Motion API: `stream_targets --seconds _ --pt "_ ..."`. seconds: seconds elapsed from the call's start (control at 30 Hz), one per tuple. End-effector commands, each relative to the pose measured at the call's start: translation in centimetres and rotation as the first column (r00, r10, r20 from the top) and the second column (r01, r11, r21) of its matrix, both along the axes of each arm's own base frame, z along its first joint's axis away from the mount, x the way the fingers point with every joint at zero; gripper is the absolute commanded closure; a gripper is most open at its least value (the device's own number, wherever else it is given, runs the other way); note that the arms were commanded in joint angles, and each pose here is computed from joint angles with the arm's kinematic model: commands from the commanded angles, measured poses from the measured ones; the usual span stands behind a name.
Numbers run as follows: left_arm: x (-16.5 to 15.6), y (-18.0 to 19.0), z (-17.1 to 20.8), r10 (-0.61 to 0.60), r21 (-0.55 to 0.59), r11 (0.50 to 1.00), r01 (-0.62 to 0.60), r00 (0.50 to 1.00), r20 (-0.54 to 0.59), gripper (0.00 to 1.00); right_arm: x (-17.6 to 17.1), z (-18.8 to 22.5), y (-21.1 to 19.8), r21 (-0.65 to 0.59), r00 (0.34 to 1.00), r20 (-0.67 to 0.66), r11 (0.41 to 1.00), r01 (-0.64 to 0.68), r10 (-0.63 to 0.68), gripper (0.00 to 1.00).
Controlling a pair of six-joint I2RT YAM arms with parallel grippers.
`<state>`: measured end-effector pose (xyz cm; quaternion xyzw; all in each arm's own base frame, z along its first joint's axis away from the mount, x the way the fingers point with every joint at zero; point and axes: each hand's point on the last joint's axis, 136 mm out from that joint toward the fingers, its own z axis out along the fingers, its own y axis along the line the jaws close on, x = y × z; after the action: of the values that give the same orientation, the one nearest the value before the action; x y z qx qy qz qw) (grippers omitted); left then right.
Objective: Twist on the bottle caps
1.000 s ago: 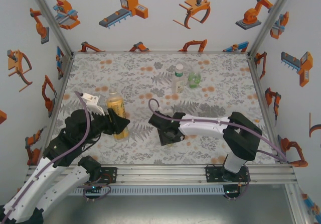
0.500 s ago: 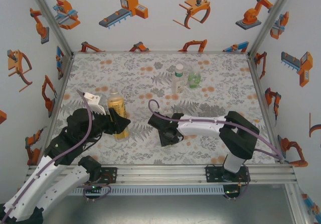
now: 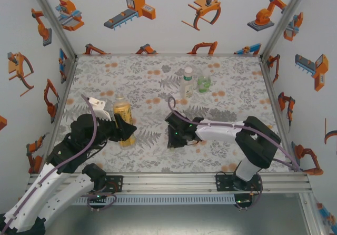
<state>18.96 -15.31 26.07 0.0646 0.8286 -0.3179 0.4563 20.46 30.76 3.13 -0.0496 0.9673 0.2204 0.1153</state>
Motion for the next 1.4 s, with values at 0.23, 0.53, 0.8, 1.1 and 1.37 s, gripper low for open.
stream_targets --seconds 0.23,0.53,0.8,1.1,1.37 --pt "-0.1 0.3 0.0 0.013 -0.002 1.0 -0.013 1.0 -0.01 0.83 4.1 -0.3 -4.7 0.206 0.977 -0.066 0.956 0.21 -0.201 0.73" --pt "-0.5 0.8 -0.3 0.019 0.0 1.0 -0.019 1.0 -0.015 0.81 3.7 -0.7 -11.0 0.003 0.956 -0.013 0.956 0.294 -0.294 0.65" --pt "-0.8 1.1 -0.9 0.031 0.001 1.0 -0.031 0.999 -0.029 0.78 6.4 -0.4 -10.0 -0.117 0.974 0.025 0.967 0.225 -0.223 0.59" --pt "-0.8 1.5 -1.2 0.047 0.012 0.999 -0.047 0.998 -0.033 0.77 6.2 -0.2 -7.0 -0.317 0.999 0.042 0.947 0.044 -0.032 0.54" --pt "-0.4 1.0 -1.4 0.045 -0.002 0.999 -0.045 0.998 -0.041 0.77 3.5 -0.2 -6.6 -0.367 0.999 0.038 0.93 0.0 0.015 0.55"
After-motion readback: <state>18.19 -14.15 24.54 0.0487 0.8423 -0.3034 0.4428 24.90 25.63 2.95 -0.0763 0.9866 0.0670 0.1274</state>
